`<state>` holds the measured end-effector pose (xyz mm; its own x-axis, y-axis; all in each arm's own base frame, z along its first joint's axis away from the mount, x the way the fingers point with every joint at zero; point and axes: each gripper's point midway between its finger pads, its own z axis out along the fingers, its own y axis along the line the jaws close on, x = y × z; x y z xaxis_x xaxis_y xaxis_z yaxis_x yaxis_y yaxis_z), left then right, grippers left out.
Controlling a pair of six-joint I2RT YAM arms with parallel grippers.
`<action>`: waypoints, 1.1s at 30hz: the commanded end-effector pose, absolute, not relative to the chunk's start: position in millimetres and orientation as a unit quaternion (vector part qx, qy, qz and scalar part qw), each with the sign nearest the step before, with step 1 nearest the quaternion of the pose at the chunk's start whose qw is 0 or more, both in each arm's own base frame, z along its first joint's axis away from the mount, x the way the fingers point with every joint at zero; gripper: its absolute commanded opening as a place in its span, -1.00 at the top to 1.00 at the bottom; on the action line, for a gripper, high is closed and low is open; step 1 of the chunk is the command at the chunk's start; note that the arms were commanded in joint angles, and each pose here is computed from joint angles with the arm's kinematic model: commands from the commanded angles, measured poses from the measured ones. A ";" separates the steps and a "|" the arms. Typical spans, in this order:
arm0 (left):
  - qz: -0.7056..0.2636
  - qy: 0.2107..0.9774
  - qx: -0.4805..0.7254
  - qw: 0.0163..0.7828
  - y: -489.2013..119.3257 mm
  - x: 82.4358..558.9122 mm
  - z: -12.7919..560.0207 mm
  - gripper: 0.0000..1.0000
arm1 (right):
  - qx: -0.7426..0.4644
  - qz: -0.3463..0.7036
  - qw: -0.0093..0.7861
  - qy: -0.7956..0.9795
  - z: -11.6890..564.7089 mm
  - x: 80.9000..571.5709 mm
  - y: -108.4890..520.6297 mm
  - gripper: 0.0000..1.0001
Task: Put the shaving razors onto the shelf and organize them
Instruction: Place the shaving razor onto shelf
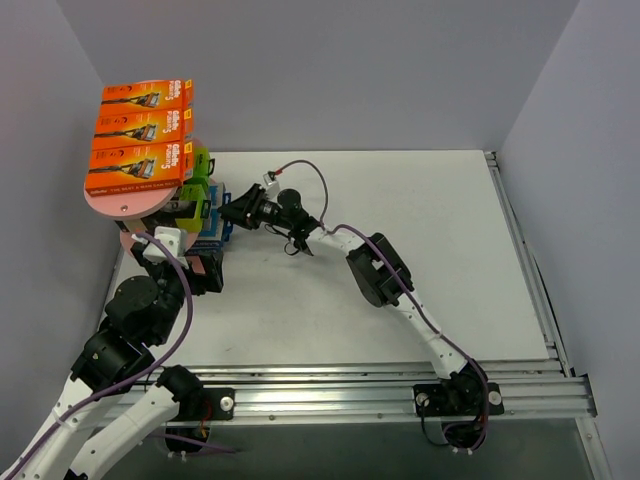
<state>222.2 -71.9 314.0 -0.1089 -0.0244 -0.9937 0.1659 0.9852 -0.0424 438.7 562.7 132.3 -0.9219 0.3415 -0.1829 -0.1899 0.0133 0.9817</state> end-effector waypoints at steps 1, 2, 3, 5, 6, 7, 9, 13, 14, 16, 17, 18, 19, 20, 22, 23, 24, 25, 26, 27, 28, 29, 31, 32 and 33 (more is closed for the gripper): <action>-0.085 0.724 0.036 0.684 -71.5 222.1 329.6 -0.91 | 0.032 0.716 0.201 0.668 150.9 434.1 569.3 0.35; -0.085 0.723 0.035 0.684 -71.3 221.8 329.9 -0.91 | 0.031 0.716 0.202 0.668 151.5 434.2 569.4 0.35; -0.085 0.723 0.035 0.684 -71.0 221.9 329.9 -0.91 | 0.031 0.716 0.202 0.667 151.4 434.5 569.6 0.35; -0.084 0.724 0.035 0.684 -71.0 221.8 329.5 -0.91 | 0.032 0.717 0.201 0.667 150.4 434.9 570.0 0.35; -0.085 0.724 0.035 0.684 -71.3 222.1 329.6 -0.91 | 0.032 0.716 0.201 0.668 149.4 435.1 570.2 0.35; -0.084 0.724 0.035 0.684 -71.2 222.1 329.6 -0.91 | 0.031 0.718 0.201 0.666 151.4 434.6 571.2 0.35; -0.084 0.724 0.035 0.684 -71.2 222.1 329.6 -0.91 | 0.031 0.719 0.201 0.664 152.8 435.2 571.8 0.35; -0.086 0.724 0.036 0.683 -72.0 222.3 329.3 -0.91 | 0.026 0.726 0.208 0.655 163.6 436.5 570.3 0.35; -0.085 0.724 0.036 0.683 -72.0 222.3 329.3 -0.91 | 0.025 0.727 0.211 0.652 169.9 437.6 568.7 0.34; -0.083 0.724 0.036 0.683 -71.4 222.4 329.3 -0.91 | 0.023 0.729 0.216 0.649 179.2 442.1 562.5 0.32; -0.083 0.724 0.036 0.684 -71.0 222.2 329.6 -0.91 | 0.025 0.729 0.218 0.649 186.5 443.4 556.7 0.29; -0.083 0.723 0.035 0.685 -70.7 222.0 330.2 -0.91 | 0.025 0.728 0.222 0.648 191.2 444.9 551.4 0.28; -0.082 0.723 0.035 0.685 -70.3 222.1 330.2 -0.91 | 0.027 0.725 0.232 0.648 196.4 453.1 539.6 0.26; -0.084 0.722 0.036 0.686 -70.3 221.3 331.5 -0.91 | 0.022 0.728 0.246 0.640 222.6 455.3 528.3 0.24; -0.085 0.719 0.036 0.689 -69.9 220.9 333.1 -0.91 | 0.030 0.712 0.253 0.654 221.1 462.7 506.3 0.22; -0.084 0.717 0.037 0.691 -69.4 220.1 334.0 -0.91 | 0.021 0.712 0.280 0.644 251.4 473.4 480.6 0.21; -0.085 0.717 0.037 0.691 -69.2 220.0 334.0 -0.91 | 0.030 0.700 0.282 0.655 246.5 478.4 463.3 0.21; -0.085 0.714 0.036 0.694 -68.6 219.4 336.0 -0.91 | 0.035 0.688 0.289 0.665 250.6 484.1 444.7 0.18; -0.084 0.714 0.039 0.694 -69.0 219.9 335.4 -0.91 | 0.018 0.666 0.354 0.657 289.0 497.4 401.2 0.08; -0.083 0.714 0.039 0.694 -68.5 219.9 335.4 -0.91 | 0.049 0.605 0.337 0.720 247.9 502.7 374.8 0.02; -0.081 0.715 0.040 0.693 -69.1 220.7 334.5 -0.91 | 0.051 0.547 0.362 0.753 241.1 508.9 346.3 -0.04; -0.082 0.715 0.042 0.693 -69.2 220.3 335.0 -0.88 | 0.021 0.390 0.491 0.779 255.4 531.0 292.4 -0.14; -0.081 0.715 0.042 0.693 -69.2 220.7 335.8 -0.88 | 0.004 0.208 0.471 0.857 205.8 505.3 242.8 -0.21; -0.081 0.715 0.042 0.694 -68.3 220.5 336.4 -0.88 | -0.010 0.175 0.490 0.854 216.0 494.7 230.0 -0.24; -0.080 0.714 0.040 0.695 -67.3 220.7 336.7 -0.88 | -0.033 0.147 0.487 0.860 204.3 485.3 219.1 -0.25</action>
